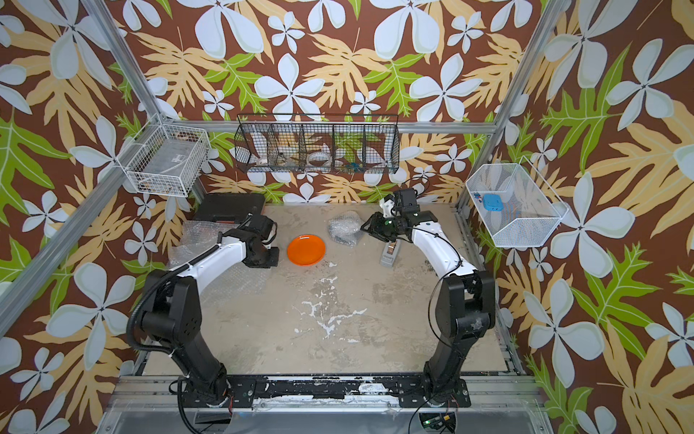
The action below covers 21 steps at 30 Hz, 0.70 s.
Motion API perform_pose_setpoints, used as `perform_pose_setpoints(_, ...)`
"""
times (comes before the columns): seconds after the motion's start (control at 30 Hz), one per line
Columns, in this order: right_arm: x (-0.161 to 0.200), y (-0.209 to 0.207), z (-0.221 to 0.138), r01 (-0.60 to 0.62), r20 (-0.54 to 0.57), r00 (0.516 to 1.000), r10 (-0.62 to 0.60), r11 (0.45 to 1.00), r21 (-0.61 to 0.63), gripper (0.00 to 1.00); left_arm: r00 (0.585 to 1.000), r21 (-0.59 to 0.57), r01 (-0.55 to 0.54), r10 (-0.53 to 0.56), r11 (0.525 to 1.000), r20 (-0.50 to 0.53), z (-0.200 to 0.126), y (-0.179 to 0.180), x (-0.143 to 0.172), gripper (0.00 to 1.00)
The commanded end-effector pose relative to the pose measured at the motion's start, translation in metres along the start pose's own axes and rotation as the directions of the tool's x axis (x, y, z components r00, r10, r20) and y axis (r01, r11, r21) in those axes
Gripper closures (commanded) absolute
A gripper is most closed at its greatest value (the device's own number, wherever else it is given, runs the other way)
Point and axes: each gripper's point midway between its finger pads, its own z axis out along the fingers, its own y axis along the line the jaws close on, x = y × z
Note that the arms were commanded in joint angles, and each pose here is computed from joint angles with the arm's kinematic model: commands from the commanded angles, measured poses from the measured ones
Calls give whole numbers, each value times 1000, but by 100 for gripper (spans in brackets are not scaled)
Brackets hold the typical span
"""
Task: Wrap dinner plates in bubble wrap
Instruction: Pick up the bubble wrap from the bubble wrap, then place the bubble wrap at the center of the board.
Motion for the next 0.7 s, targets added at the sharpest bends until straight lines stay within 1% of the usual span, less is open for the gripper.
perform_pose_setpoints(0.0, 3, 2, -4, 26, -5, 1000, -25, 1000, 6, 59, 999, 63, -41, 42, 997, -23, -29, -15, 9, 100)
perform_pose_setpoints(0.07, 5, 0, -7, 26, -5, 1000, -26, 1000, 9, 59, 996, 150, -80, 85, 985, -29, -43, -42, 18, 100)
perform_pose_setpoints(0.13, 5, -1, -11, 25, 3, 1000, -25, 1000, 9, 59, 990, 237, -123, 135, 964, -36, -54, -74, 32, 100)
perform_pose_setpoints(0.2, 1, -7, -18, 20, 28, 999, -21, 999, 31, 59, 981, 344, -161, 187, 925, -43, -63, -114, 51, 100)
perform_pose_setpoints(0.3, -5, -16, -31, 4, 64, 998, -7, 999, 38, 59, 965, 502, -206, 260, 840, -39, -70, -171, 83, 100)
perform_pose_setpoints(0.4, -9, -24, -43, -8, 89, 996, 4, 999, 42, 59, 943, 590, -252, 331, 767, -27, -69, -214, 114, 100)
perform_pose_setpoints(0.47, -9, -30, -47, -13, 93, 996, 8, 999, 50, 59, 924, 631, -277, 382, 725, -33, -66, -240, 133, 100)
perform_pose_setpoints(0.53, -8, -34, -51, -13, 96, 995, 7, 998, 60, 59, 903, 675, -307, 430, 671, -18, -65, -269, 151, 100)
perform_pose_setpoints(0.57, -6, -36, -51, -14, 96, 995, 8, 998, 63, 59, 894, 687, -322, 449, 652, -7, -63, -280, 158, 100)
perform_pose_setpoints(0.67, 1, -42, -50, -18, 87, 996, 11, 997, 71, 59, 851, 725, -365, 525, 584, 5, -58, -315, 181, 100)
